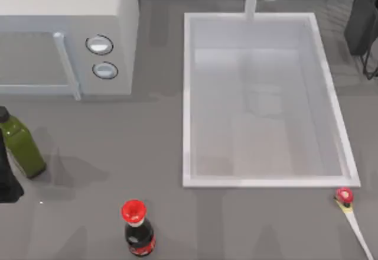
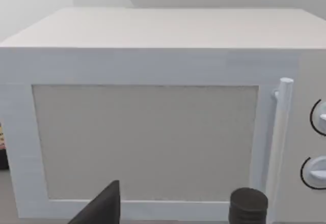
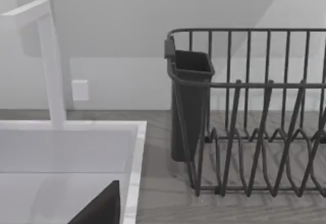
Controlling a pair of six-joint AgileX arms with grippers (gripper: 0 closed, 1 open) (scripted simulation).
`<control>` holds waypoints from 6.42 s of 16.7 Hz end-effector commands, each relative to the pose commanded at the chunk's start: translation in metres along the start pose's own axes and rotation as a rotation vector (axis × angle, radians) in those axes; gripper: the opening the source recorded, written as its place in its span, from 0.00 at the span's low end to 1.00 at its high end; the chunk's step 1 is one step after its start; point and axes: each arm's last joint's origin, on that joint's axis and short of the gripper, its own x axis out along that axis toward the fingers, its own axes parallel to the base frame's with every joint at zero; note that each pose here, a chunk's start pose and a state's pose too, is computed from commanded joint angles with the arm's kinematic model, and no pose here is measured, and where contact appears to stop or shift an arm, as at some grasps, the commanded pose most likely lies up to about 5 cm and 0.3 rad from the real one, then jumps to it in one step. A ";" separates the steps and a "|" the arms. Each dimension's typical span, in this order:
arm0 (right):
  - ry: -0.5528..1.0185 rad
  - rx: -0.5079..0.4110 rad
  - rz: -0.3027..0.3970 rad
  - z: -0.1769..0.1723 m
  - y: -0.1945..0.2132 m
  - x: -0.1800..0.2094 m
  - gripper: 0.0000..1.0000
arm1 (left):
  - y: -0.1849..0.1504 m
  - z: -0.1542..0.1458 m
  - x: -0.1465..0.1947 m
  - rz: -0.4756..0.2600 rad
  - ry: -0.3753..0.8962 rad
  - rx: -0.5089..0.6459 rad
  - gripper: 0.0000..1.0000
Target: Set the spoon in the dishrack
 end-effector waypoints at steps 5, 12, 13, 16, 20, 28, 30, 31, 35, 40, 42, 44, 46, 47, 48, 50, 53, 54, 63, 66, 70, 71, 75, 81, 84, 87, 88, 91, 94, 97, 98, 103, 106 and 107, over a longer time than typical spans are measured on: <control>0.070 0.012 0.017 0.009 0.002 0.001 1.00 | 0.000 0.000 0.000 0.000 0.000 0.000 1.00; 0.648 0.038 0.119 0.038 0.022 0.028 1.00 | 0.000 0.000 0.000 0.000 0.000 0.000 1.00; 0.762 0.032 0.130 0.039 0.027 0.036 1.00 | 0.000 0.000 0.000 0.000 0.000 0.000 1.00; 1.087 -0.002 0.147 0.038 0.045 0.060 1.00 | 0.000 0.000 0.000 0.000 0.000 0.000 1.00; 1.399 -0.070 0.142 0.035 0.068 0.085 1.00 | 0.000 0.000 0.000 0.000 0.000 0.000 1.00; 1.562 -0.127 0.127 0.033 0.085 0.100 1.00 | 0.000 0.000 0.000 0.000 0.000 0.000 1.00; 1.560 -0.123 0.126 0.032 0.084 0.100 1.00 | 0.000 0.000 0.000 0.000 0.000 0.000 1.00; 1.562 -0.125 0.126 0.029 0.084 0.100 1.00 | 0.000 0.000 0.000 0.000 0.000 0.000 1.00; 1.561 -0.127 0.128 -0.005 0.086 0.105 1.00 | 0.000 0.000 0.000 0.000 0.000 0.000 1.00; 1.556 -0.125 0.129 -0.058 0.086 0.103 1.00 | 0.000 0.000 0.000 0.000 0.000 0.000 1.00; 1.562 -0.126 0.127 -0.066 0.085 0.101 1.00 | 0.000 0.000 0.000 0.000 0.000 0.000 1.00; 1.562 -0.127 0.127 -0.067 0.085 0.100 1.00 | 0.000 0.000 0.000 0.000 0.000 0.000 1.00; 1.562 -0.127 0.127 -0.067 0.085 0.100 1.00 | 0.000 0.000 0.000 0.000 0.000 0.000 1.00; 1.562 -0.127 0.127 -0.067 0.085 0.100 0.92 | 0.000 0.000 0.000 0.000 0.000 0.000 1.00; 1.562 -0.127 0.127 -0.067 0.085 0.100 0.85 | 0.000 0.000 0.000 0.000 0.000 0.000 1.00; 1.562 -0.127 0.127 -0.067 0.085 0.100 0.70 | 0.000 0.000 0.000 0.000 0.000 0.000 1.00; 1.562 -0.127 0.127 -0.067 0.085 0.100 0.47 | 0.000 0.000 0.000 0.000 0.000 0.000 1.00; 1.562 -0.127 0.127 -0.067 0.085 0.100 0.40 | 0.000 0.000 0.000 0.000 0.000 0.000 1.00; 1.562 -0.127 0.127 -0.067 0.085 0.100 0.00 | 0.000 0.000 0.000 0.000 0.000 0.000 1.00; 1.562 -0.127 0.127 -0.067 0.085 0.100 0.00 | 0.000 0.000 0.000 0.000 0.000 0.000 1.00; 1.526 -0.123 0.128 -0.042 0.086 0.104 0.00 | 0.000 0.000 0.000 0.000 0.000 0.000 1.00; 1.524 -0.122 0.128 -0.037 0.088 0.107 0.00 | 0.000 0.000 0.000 0.000 0.000 0.000 1.00; 1.519 -0.119 0.127 0.008 0.095 0.124 0.00 | 0.000 0.000 0.000 0.000 0.000 0.000 1.00; 1.576 -0.135 0.116 0.105 0.092 0.118 0.00 | 0.000 0.000 0.000 0.000 0.000 0.000 1.00; 1.542 -0.126 0.124 0.144 0.088 0.107 0.00 | 0.000 0.000 0.000 0.000 0.000 0.000 1.00; 1.526 -0.122 0.127 0.155 0.085 0.102 0.00 | 0.000 0.000 0.000 0.000 0.000 0.000 1.00; 1.526 -0.122 0.127 0.155 0.085 0.102 0.00 | 0.000 0.000 0.000 0.000 0.000 0.000 1.00; 1.528 -0.123 0.129 0.153 0.087 0.103 0.00 | 0.000 0.000 0.000 0.000 0.000 0.000 1.00; 1.459 -0.052 0.140 0.157 0.077 0.108 0.00 | 0.000 0.000 0.000 0.000 0.000 0.000 1.00; 1.298 0.083 0.149 0.166 0.055 0.120 0.00 | 0.000 0.000 0.000 0.000 0.000 0.000 1.00; 1.228 0.130 0.150 0.169 0.045 0.124 0.00 | 0.000 0.000 0.000 0.000 0.000 0.000 1.00; 0.777 0.274 0.123 0.190 -0.019 0.138 0.00 | 0.000 0.000 0.000 0.000 0.000 0.000 1.00; 0.472 0.245 0.085 0.211 -0.059 0.129 0.00 | 0.000 0.000 0.000 0.000 0.000 0.000 1.00; 0.374 0.216 0.071 0.219 -0.071 0.123 0.00 | 0.000 0.000 0.000 0.000 0.000 0.000 1.00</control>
